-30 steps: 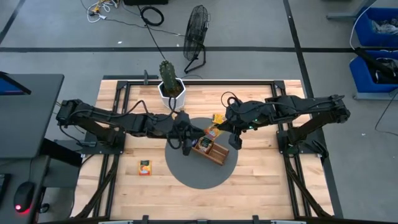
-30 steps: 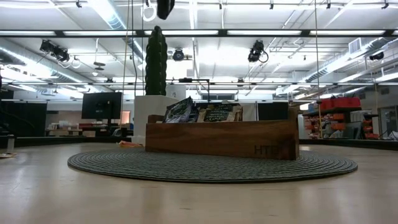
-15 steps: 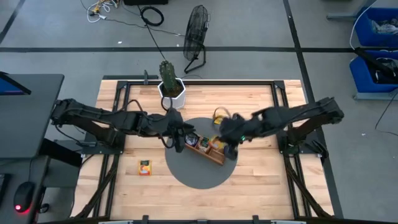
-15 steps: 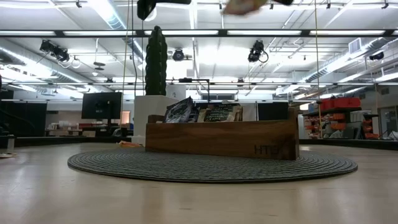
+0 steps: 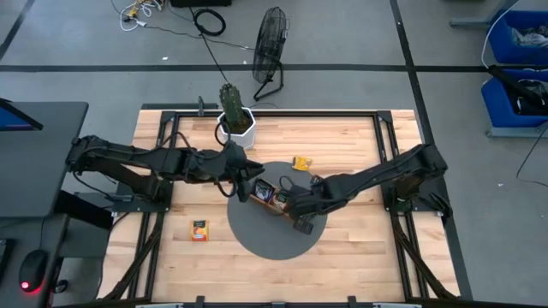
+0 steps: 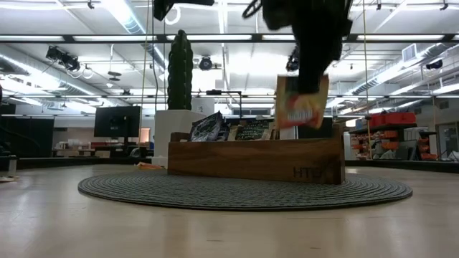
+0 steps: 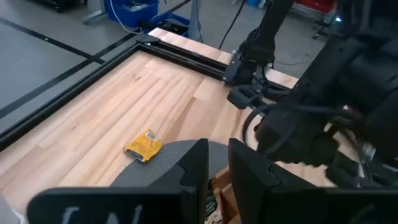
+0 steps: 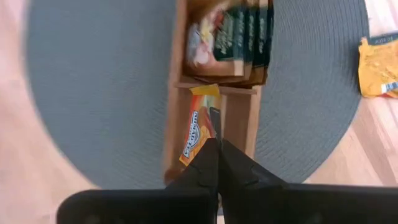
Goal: Pick & Place Tea
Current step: Put the orange tea bag into the right section of the wooden organizer
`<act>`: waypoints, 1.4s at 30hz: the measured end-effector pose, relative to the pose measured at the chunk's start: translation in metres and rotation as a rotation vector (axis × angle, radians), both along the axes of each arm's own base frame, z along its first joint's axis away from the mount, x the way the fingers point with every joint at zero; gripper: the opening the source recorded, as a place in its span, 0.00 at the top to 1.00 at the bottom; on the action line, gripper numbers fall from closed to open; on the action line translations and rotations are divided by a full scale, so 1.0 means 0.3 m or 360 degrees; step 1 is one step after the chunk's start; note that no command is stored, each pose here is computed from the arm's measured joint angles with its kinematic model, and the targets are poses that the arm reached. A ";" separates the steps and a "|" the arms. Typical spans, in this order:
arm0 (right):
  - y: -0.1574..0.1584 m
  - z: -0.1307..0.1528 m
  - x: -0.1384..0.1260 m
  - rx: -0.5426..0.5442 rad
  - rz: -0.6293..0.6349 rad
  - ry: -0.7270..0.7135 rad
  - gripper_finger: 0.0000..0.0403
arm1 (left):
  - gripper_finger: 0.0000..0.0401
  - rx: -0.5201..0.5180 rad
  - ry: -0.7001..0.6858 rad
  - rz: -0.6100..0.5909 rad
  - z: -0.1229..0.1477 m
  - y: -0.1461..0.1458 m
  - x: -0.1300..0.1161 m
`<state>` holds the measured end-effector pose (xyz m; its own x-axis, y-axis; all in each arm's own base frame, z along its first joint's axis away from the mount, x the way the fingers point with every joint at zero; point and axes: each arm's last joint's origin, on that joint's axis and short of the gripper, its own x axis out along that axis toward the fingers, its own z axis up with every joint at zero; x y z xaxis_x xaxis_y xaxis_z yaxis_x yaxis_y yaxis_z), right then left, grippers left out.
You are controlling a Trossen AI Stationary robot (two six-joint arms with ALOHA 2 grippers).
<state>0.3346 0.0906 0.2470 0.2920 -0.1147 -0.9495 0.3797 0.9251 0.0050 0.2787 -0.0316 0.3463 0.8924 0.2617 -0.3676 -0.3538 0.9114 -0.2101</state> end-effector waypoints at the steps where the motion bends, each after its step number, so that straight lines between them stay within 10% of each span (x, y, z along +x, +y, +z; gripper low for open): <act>1: -0.003 -0.014 0.006 -0.0010 -0.0006 0.0026 1.00 | 0.84 0.0001 0.0006 0.0000 -0.001 0.000 0.000; 30: -0.053 -0.141 0.014 -0.0059 -0.0119 0.0166 1.00 | 0.84 0.0000 0.0011 -0.0001 -0.002 -0.001 -0.001; 42: -0.075 -0.139 0.015 -0.0060 -0.0110 0.0183 0.79 | 0.84 0.0001 0.0012 -0.0002 -0.002 -0.001 -0.001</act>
<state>0.3390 0.0682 0.2053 0.1716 -0.1671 -0.9709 0.4383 0.8956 -0.0766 0.2784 -0.0317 0.3456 0.8898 0.2610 -0.3744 -0.3545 0.9119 -0.2068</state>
